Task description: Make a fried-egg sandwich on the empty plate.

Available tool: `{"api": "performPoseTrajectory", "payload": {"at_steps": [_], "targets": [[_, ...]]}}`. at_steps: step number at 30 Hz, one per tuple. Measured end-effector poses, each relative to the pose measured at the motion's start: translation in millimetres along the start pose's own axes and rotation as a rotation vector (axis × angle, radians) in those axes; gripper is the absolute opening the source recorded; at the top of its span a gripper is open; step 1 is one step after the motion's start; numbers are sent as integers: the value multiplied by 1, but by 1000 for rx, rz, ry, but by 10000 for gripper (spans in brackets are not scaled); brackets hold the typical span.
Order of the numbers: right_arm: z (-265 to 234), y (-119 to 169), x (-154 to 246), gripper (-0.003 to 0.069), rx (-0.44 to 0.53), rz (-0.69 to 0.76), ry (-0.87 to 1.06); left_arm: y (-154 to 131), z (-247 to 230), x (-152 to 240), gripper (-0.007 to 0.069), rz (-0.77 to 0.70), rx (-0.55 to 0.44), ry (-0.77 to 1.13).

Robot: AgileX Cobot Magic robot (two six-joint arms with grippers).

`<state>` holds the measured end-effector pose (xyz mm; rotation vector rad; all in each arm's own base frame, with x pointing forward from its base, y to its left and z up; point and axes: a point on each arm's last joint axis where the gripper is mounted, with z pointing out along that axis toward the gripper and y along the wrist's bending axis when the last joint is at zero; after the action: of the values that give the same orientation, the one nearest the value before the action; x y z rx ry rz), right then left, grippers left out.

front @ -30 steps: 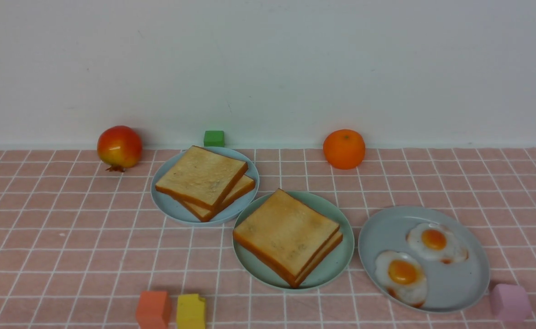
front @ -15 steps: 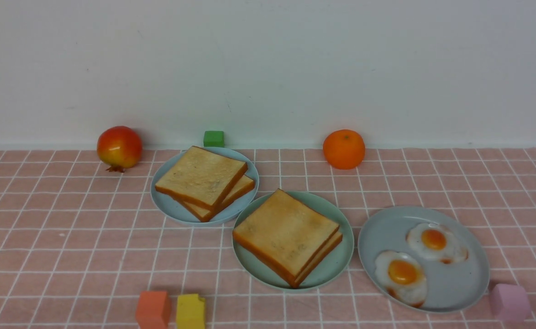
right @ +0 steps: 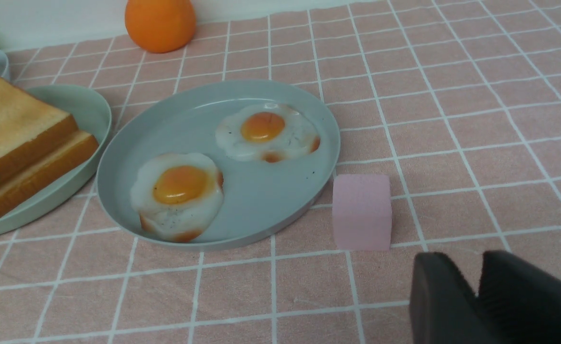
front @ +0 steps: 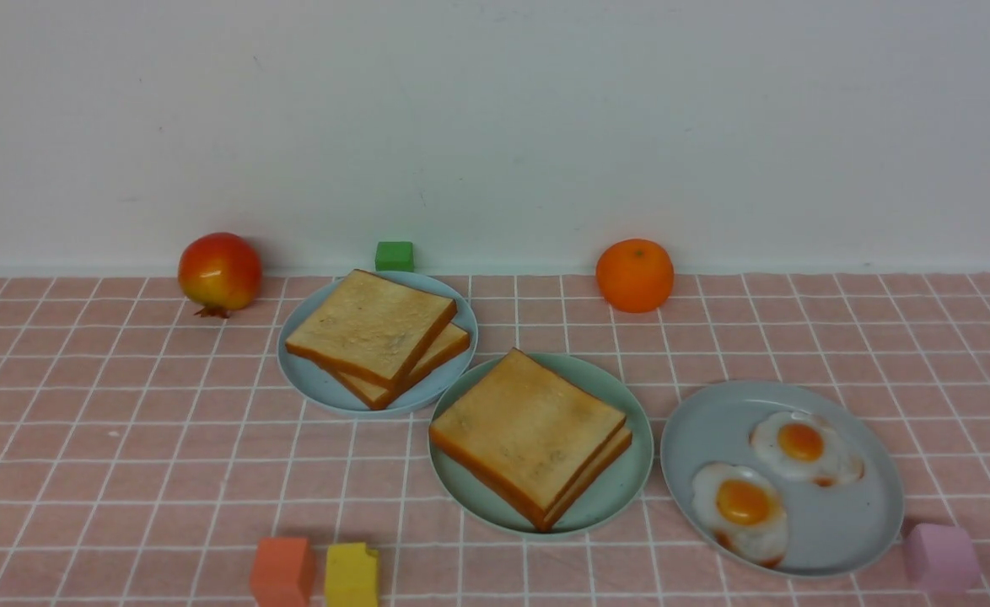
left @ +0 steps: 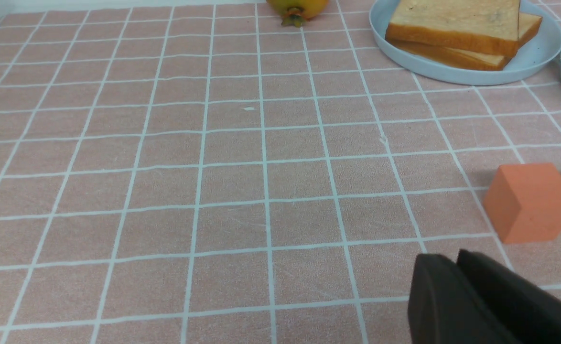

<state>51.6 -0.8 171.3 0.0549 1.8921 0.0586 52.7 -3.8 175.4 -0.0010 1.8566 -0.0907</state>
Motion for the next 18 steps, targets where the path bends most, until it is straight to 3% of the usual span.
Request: {"api": "performPoseTrajectory", "payload": {"at_steps": [18], "targets": [[0,0,0,176,0,0,0,0,0,0,93,-1,0,0]]}}
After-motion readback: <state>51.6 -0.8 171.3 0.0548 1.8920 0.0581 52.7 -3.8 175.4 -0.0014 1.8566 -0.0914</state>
